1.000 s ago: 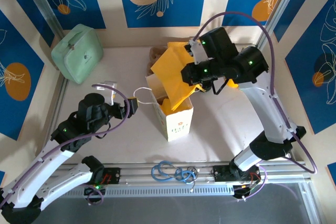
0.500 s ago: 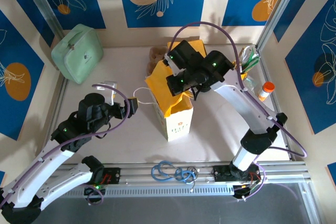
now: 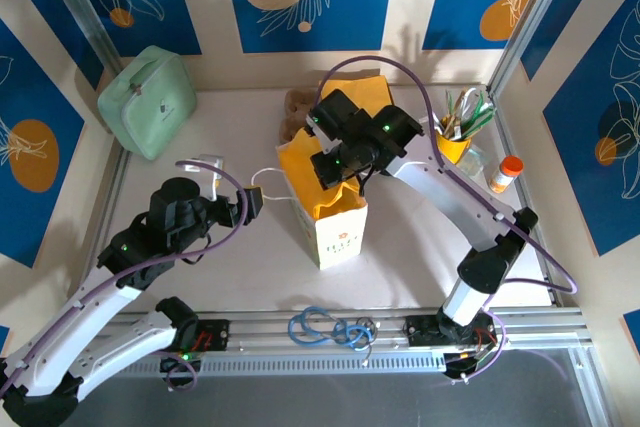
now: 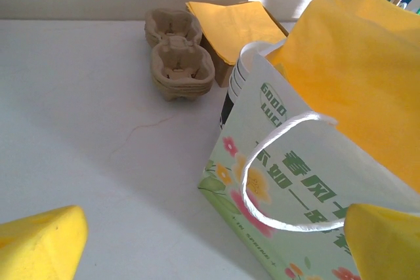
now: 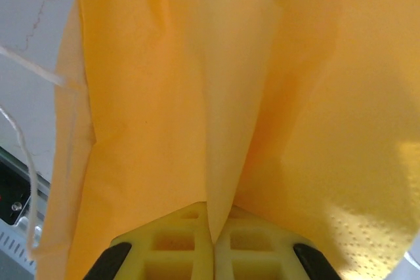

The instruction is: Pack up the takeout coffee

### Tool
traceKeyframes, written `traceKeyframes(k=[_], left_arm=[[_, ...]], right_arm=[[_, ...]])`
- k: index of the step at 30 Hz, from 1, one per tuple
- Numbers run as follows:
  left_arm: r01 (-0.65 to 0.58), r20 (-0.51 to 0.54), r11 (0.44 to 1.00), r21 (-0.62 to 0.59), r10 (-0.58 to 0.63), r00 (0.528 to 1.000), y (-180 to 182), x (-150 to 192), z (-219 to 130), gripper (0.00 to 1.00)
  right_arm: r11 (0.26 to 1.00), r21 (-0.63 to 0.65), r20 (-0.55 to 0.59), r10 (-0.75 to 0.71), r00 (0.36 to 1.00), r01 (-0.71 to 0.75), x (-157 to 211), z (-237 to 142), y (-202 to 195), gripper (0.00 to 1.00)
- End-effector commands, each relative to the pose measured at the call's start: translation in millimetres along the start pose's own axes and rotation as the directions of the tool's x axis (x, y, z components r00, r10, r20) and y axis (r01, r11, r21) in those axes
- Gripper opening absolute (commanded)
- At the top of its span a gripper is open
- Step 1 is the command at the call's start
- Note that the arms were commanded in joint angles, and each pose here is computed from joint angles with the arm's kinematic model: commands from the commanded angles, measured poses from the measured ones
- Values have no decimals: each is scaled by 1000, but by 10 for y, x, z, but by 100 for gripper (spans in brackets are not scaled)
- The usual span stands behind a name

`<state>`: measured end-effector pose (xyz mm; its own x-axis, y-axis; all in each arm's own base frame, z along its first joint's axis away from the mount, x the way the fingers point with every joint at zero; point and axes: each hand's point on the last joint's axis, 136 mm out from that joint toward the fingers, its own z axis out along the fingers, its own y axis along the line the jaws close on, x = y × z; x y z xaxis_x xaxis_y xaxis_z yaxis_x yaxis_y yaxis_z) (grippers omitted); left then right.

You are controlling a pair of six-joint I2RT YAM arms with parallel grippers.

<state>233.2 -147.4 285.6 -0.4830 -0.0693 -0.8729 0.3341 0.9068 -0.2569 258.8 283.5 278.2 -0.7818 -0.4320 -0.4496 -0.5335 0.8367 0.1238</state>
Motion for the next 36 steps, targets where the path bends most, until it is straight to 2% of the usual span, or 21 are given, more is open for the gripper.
traceKeyframes(k=[1, 9, 28, 34, 36], left_arm=[[9, -27, 1000, -1, -9, 1000, 3, 85, 16, 100], [8, -28, 1000, -7, -8, 1000, 14, 94, 22, 100], [10, -40, 1000, -14, -11, 999, 32, 147, 57, 100], [10, -43, 1000, -16, -11, 999, 33, 153, 72, 100], [9, -45, 1000, -19, -10, 999, 37, 158, 70, 100]], right_arm=[[999, -43, 11, -13, 1000, 13, -27, 48, 54, 5], [1000, 17, -47, -5, 999, 6, 60, 280, -53, 5], [999, 35, -179, 16, 984, -10, 346, 640, -117, 7], [999, 43, -175, 21, 984, -14, 316, 660, -122, 11], [999, 44, -175, 23, 984, -15, 307, 647, -119, 14]])
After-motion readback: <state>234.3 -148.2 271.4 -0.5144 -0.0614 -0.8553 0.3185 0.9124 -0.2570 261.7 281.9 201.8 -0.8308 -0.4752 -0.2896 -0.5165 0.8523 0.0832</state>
